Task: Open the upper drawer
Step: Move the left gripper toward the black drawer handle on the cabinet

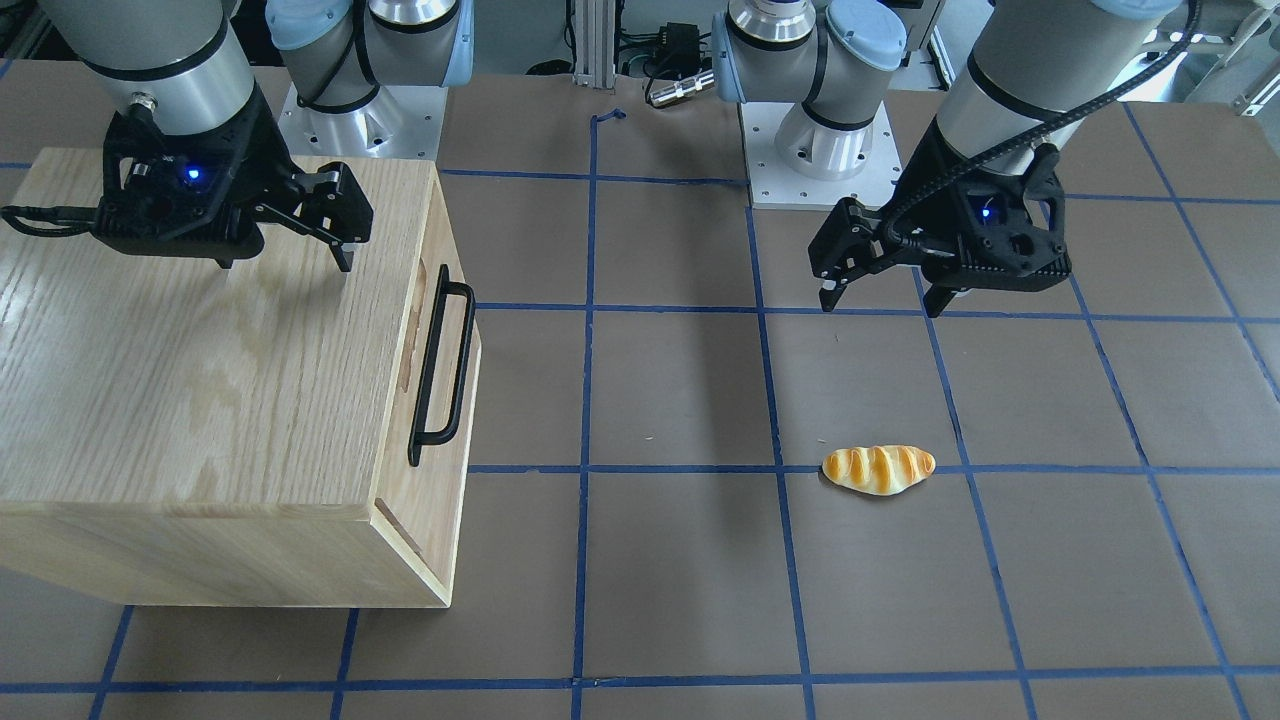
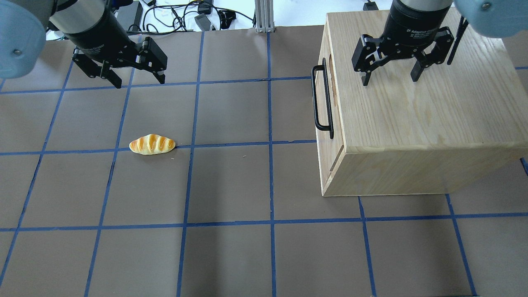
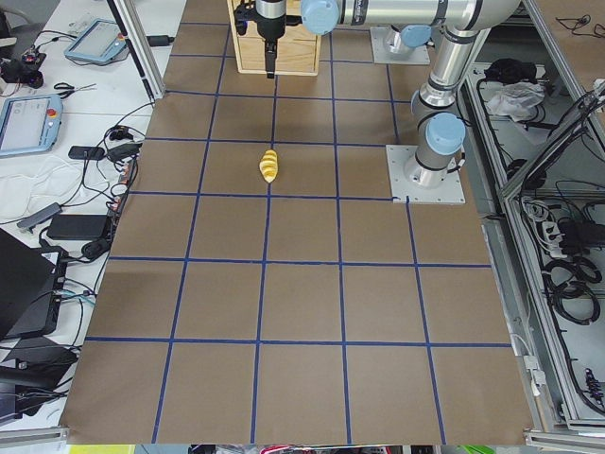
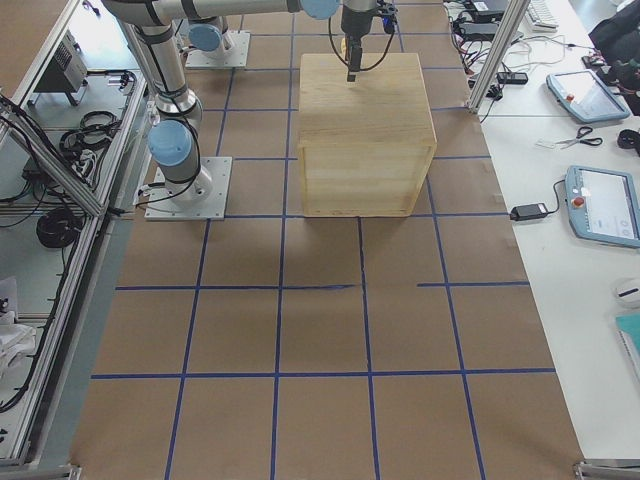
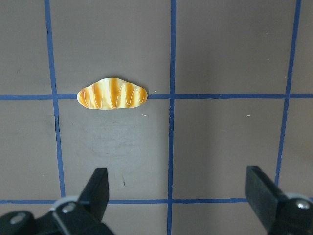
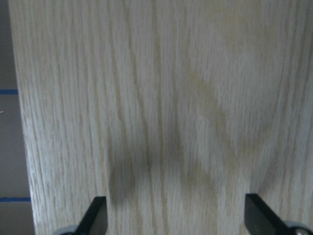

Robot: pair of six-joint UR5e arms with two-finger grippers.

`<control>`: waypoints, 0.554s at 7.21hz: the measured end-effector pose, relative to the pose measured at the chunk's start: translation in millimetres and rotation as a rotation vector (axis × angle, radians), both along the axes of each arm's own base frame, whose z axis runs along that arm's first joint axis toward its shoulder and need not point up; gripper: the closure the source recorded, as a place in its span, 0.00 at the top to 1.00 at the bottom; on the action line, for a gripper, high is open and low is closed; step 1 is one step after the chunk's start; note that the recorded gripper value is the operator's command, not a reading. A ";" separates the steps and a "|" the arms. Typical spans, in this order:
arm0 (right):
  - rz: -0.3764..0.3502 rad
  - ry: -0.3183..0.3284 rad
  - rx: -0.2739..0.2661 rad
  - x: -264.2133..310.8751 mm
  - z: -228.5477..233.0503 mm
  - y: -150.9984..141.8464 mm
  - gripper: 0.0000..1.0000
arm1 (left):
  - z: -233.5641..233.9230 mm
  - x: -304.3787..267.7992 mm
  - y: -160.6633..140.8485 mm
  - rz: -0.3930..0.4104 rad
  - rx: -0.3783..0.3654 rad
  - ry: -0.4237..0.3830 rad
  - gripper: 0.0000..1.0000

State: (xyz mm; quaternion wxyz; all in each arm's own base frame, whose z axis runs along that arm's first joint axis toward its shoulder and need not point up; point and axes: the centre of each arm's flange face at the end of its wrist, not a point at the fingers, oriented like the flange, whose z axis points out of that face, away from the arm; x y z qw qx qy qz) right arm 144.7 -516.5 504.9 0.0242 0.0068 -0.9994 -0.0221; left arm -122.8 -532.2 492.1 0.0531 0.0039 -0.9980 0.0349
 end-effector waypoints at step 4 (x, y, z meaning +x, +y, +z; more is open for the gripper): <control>0.000 0.000 0.001 0.1 -0.5 0.1 1.00 | -6.9 -44.0 -16.1 -0.018 -0.082 0.089 1.00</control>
